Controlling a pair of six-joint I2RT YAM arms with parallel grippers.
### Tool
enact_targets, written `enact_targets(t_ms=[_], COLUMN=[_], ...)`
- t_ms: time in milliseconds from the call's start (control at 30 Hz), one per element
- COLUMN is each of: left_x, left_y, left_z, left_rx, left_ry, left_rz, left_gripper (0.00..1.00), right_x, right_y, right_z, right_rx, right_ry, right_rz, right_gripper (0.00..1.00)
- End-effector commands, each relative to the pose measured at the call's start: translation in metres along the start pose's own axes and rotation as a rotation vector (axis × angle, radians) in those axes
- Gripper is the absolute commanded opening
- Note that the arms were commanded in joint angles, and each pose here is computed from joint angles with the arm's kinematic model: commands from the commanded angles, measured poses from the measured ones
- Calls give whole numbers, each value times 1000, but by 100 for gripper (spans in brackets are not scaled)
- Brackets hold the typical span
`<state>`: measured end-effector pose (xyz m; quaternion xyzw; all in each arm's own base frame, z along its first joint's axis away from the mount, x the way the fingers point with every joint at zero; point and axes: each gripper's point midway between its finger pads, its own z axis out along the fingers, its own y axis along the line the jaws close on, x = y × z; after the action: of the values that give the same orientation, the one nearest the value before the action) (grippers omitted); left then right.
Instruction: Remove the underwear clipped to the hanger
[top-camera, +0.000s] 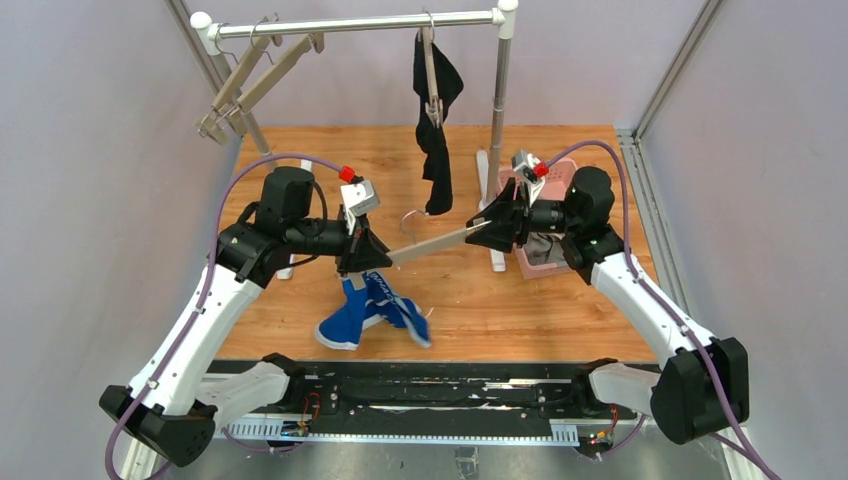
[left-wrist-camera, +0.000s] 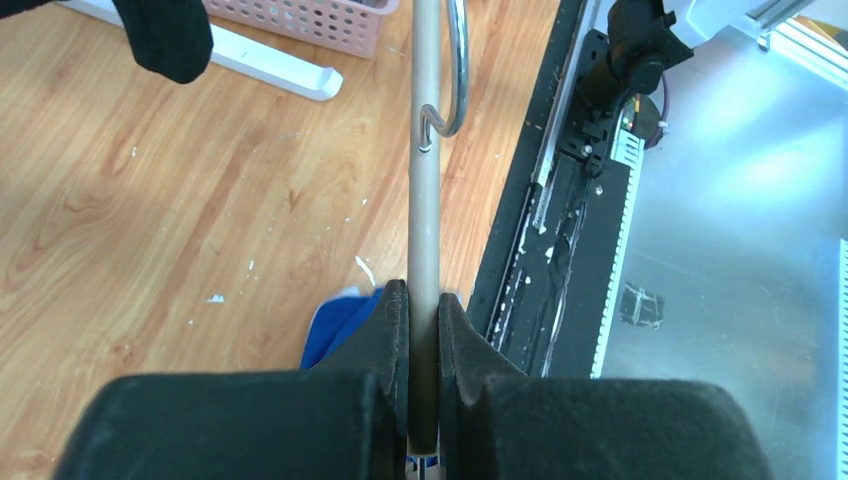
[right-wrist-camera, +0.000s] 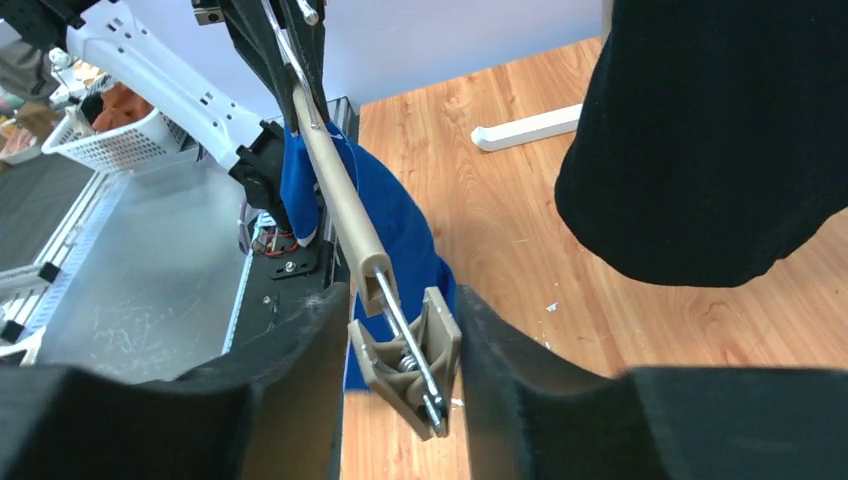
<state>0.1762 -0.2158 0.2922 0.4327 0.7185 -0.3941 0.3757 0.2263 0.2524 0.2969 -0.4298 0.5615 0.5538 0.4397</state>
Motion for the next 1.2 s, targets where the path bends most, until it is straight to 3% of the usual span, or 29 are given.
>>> enact_targets(t_ms=[0, 33, 67, 100, 267, 333, 667, 1167], left_x=[-26, -28, -30, -33, -58, -66, -103, -116], left_y=[-1, -1, -1, -1, -1, 0, -9, -28], left_z=[-2, -3, -4, -6, -11, -10, 3, 14], left_rx=[-12, -16, -21, -26, -58, -59, 63, 162], left_ry=[-83, -87, -91, -99, -197, -242, -411, -499], left_rz=[57, 61, 66, 71, 83, 75, 20, -15], left_gripper=[0, 0, 0, 0, 0, 0, 0, 0], right_x=[-28, -31, -34, -37, -40, -31, -39, -114], right_y=[1, 0, -1, -1, -9, -10, 10, 30], right_z=[0, -3, -5, -8, -29, -34, -25, -10], right_rx=[95, 128, 164, 195, 410, 455, 442, 270], right_ry=[-34, -39, -46, -53, -130, -176, -352, -681], right_rz=[-71, -79, -90, -101, -98, -65, -47, -166], right_gripper=[49, 51, 67, 70, 70, 65, 78, 74])
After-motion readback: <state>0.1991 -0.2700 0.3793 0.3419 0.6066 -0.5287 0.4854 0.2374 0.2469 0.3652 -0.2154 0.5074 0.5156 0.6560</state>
